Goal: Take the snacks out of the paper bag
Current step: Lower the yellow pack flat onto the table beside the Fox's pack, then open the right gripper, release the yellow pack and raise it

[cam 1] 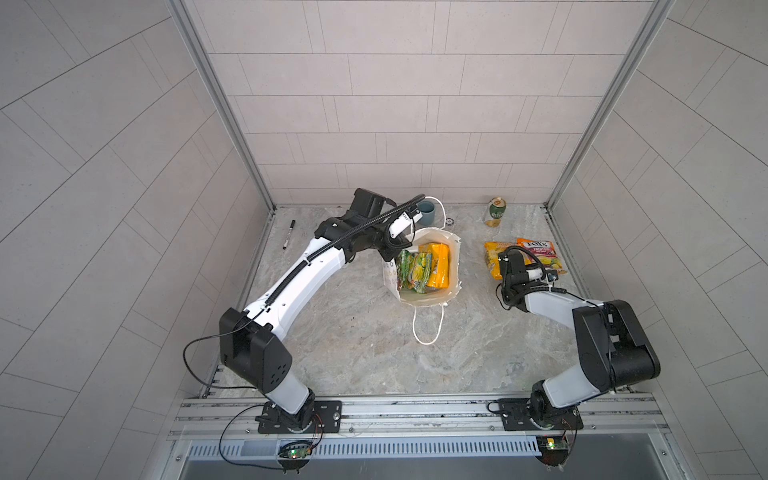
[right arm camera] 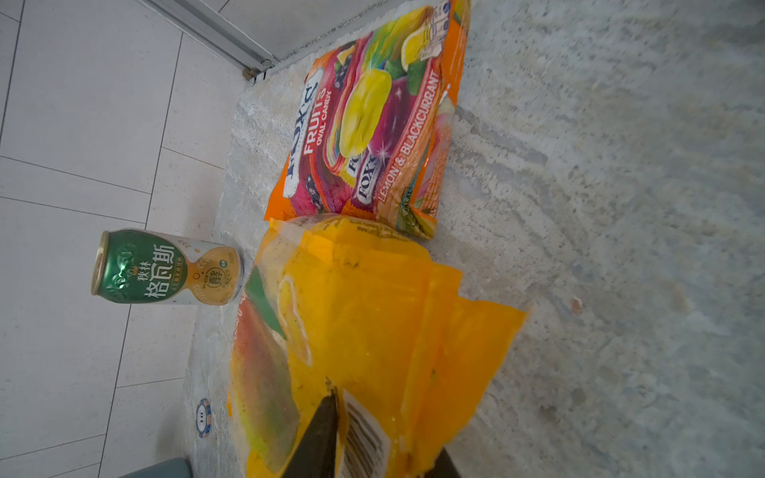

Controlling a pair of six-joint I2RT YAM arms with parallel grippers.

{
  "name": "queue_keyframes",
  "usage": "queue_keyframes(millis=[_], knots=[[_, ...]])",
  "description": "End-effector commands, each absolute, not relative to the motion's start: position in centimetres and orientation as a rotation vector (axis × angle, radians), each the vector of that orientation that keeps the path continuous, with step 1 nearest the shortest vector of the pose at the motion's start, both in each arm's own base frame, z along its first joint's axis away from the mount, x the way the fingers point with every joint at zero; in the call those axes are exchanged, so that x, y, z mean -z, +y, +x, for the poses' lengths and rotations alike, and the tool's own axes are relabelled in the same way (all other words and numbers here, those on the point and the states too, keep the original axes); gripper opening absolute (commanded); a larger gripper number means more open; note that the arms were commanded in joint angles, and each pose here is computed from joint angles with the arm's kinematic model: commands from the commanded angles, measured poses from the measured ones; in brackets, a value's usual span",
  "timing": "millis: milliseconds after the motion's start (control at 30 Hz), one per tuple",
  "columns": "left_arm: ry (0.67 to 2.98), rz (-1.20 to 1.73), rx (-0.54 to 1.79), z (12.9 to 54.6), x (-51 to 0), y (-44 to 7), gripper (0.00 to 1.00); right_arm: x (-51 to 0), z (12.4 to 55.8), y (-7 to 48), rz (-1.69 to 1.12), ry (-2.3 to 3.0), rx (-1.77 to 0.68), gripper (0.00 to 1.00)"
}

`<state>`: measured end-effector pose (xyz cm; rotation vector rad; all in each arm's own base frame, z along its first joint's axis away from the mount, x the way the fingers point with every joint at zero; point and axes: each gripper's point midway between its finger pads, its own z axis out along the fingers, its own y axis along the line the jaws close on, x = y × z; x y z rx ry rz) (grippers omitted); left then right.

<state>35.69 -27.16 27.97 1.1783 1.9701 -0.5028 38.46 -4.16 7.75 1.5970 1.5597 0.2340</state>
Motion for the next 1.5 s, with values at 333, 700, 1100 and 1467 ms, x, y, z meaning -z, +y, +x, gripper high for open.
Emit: queue_keyframes(millis=[333, 700, 1100, 1467], knots=[[1.87, 1.2, 0.527, 34.8, -30.6, -28.0, 0.0, -5.7, 41.1, -4.2, 1.638, 1.561, -0.307, 0.29], [1.873, 1.201, 0.52, 34.7, -30.5, -27.9, 0.0, -5.7, 41.3, -3.7, 1.616, 1.64, -0.342, 0.61], [1.869, 1.196, 0.511, 34.7, -30.8, -27.8, 0.0, -11.0, 35.3, -3.3, 1.454, 1.765, -0.383, 0.91], [1.858, 1.186, 0.541, 34.6, -31.3, -28.1, 0.0, -19.7, 41.1, -1.4, 0.795, 2.038, -0.52, 0.05]])
